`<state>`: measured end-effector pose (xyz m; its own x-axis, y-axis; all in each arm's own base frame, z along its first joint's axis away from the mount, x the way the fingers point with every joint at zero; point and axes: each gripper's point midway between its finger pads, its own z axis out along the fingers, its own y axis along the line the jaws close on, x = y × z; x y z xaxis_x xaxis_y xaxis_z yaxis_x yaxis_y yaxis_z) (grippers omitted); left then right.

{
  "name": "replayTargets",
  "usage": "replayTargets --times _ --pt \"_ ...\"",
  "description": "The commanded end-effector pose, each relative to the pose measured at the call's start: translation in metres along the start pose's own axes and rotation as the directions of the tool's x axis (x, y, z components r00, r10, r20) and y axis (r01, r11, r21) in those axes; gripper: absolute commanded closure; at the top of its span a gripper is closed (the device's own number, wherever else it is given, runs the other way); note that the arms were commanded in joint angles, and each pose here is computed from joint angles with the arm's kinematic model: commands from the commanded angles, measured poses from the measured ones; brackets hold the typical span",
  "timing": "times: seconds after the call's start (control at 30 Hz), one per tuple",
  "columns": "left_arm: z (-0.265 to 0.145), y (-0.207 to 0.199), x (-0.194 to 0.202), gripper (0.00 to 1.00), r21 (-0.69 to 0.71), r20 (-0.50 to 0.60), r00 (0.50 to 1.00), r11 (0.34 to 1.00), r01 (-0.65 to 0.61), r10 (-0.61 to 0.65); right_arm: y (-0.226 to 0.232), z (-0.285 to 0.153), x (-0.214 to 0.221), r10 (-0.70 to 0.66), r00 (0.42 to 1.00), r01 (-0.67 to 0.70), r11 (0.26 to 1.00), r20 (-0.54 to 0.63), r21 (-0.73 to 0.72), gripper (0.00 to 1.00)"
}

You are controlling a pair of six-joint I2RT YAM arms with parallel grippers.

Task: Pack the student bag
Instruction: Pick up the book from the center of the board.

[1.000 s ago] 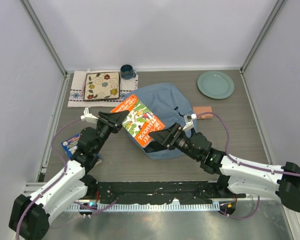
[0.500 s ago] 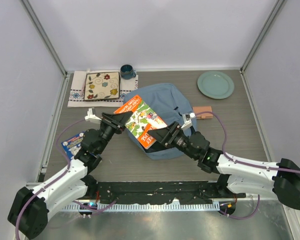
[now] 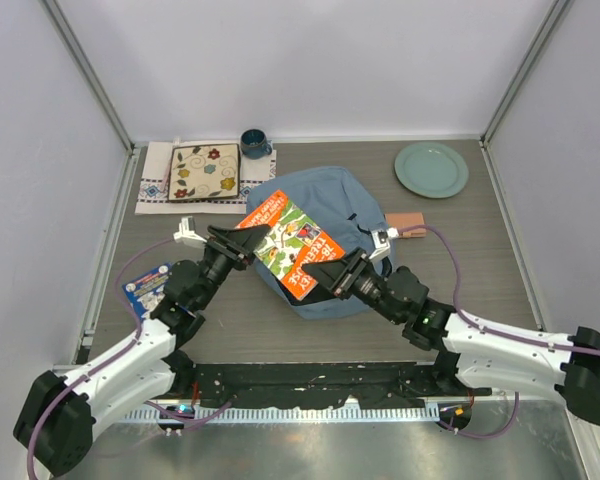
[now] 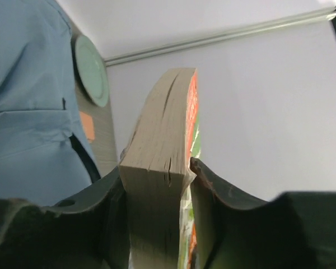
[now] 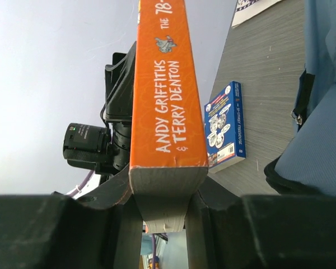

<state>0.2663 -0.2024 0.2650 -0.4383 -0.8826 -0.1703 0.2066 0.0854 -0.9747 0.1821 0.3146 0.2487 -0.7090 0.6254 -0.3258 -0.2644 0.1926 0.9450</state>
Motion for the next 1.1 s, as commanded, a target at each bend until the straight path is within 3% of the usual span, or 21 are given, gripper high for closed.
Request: replayTargets --times 0.0,0.07,0.33,0.63,1.07 --pt "0.002 -0.022 0.007 0.48 0.027 -0.058 0.994 0.996 -0.086 0.087 0.018 -0.016 -0.030 -0.031 0.991 0.035 0.999 0.127 -0.037 0.99" --pt "0.002 -0.018 0.017 0.31 -0.003 -0.132 0.977 0.985 -0.171 0.169 0.014 -0.025 -0.039 -0.051 0.986 0.051 0.999 0.159 0.000 0.99" --pt "-0.008 0.002 0.030 0.02 -0.087 -0.294 0.890 0.917 -0.389 0.350 0.014 -0.056 -0.063 -0.124 0.964 0.112 0.992 0.234 0.065 0.99" --pt "-0.028 0.018 0.026 0.00 -0.149 -0.335 0.855 0.874 -0.463 0.396 0.024 -0.086 -0.073 -0.164 0.952 0.161 0.986 0.259 0.035 0.99" --pt "-0.071 0.029 0.000 0.00 -0.288 -0.281 0.865 0.823 -0.490 0.416 0.023 -0.126 -0.099 -0.145 0.921 0.135 0.989 0.362 0.052 0.99"
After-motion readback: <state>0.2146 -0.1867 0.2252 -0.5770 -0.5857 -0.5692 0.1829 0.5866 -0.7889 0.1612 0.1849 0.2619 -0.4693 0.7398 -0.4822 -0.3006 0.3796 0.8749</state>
